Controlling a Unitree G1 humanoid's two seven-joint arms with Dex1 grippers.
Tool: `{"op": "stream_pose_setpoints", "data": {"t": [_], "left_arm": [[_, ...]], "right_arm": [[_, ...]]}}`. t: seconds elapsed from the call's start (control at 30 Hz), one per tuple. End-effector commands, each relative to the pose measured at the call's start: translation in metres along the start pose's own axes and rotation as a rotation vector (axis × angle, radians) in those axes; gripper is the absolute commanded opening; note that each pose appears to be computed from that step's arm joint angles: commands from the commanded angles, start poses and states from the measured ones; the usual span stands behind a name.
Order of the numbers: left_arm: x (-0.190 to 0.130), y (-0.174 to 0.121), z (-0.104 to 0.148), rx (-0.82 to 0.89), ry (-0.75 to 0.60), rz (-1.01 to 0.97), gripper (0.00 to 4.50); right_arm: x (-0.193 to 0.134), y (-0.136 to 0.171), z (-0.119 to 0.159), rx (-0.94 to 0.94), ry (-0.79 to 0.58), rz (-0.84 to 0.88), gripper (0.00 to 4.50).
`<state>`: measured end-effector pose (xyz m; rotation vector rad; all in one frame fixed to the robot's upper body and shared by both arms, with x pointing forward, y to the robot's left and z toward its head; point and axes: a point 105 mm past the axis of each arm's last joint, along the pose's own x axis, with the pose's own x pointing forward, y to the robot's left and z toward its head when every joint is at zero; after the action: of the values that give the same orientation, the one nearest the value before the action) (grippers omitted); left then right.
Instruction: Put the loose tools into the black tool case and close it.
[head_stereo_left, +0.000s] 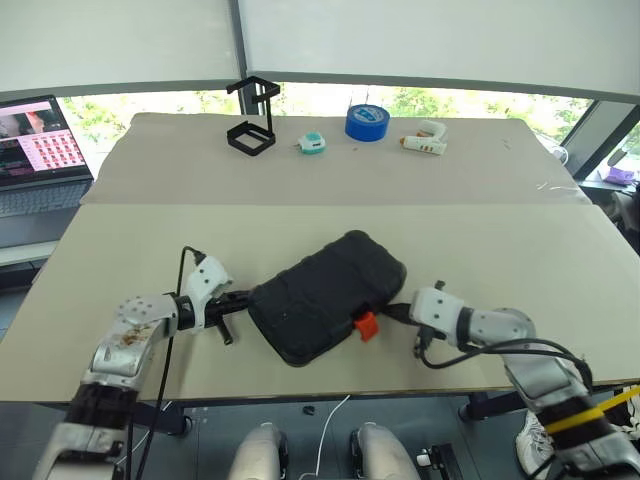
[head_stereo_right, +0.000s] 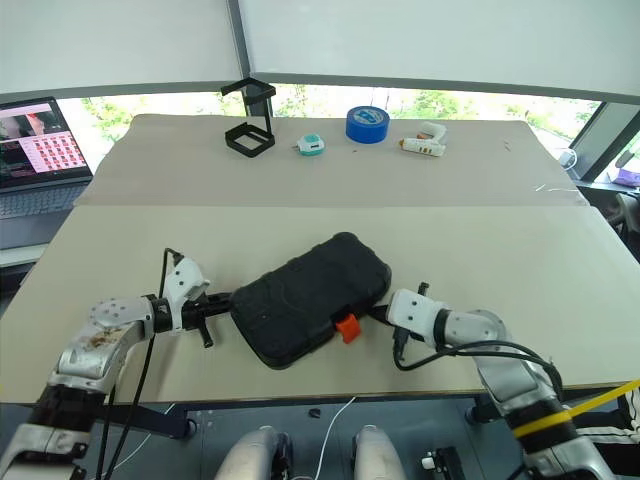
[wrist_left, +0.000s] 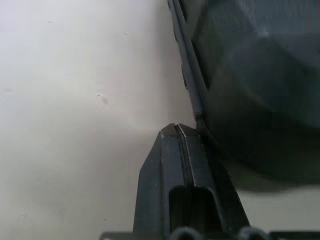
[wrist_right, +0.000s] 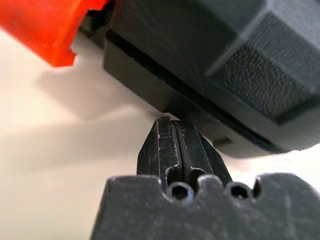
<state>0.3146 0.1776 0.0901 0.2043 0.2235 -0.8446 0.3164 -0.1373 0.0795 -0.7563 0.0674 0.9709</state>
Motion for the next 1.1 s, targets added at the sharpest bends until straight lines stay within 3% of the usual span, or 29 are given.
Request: {"op": "stream_pose_setpoints", "data": {"t": [0.03,0.2,0.33,0.43,0.53,0.77,1.1], "left_arm": [[-0.011,0.003,0.018,0.013,-0.071,0.058,0.00],[-0.026,0.012,0.040,0.059,-0.124,0.049,0.00],[-0.032,0.022,0.072,0.139,-0.142,-0.025,0.00],[-0.010,-0.006,0.093,0.177,-0.168,-0.237,0.00],[0.013,-0.031,0.098,0.207,-0.157,-0.376,0.00],[0.074,-0.063,0.087,0.189,-0.096,-0.415,0.00],[0.089,-0.085,0.044,0.120,0.133,-0.425,0.00]], "right_arm": [[0.000,-0.017,0.001,-0.028,-0.015,-0.075,0.03],[-0.006,-0.023,-0.001,0.005,-0.036,-0.092,0.03],[-0.021,-0.005,-0.001,0.100,-0.049,0.002,0.03],[-0.033,0.015,-0.006,0.178,-0.024,0.053,0.03],[-0.038,0.032,-0.008,0.220,-0.006,0.080,0.03],[-0.044,0.042,0.012,0.309,-0.065,0.060,0.03],[-0.041,0.041,0.025,0.318,-0.091,0.032,0.03]]}}
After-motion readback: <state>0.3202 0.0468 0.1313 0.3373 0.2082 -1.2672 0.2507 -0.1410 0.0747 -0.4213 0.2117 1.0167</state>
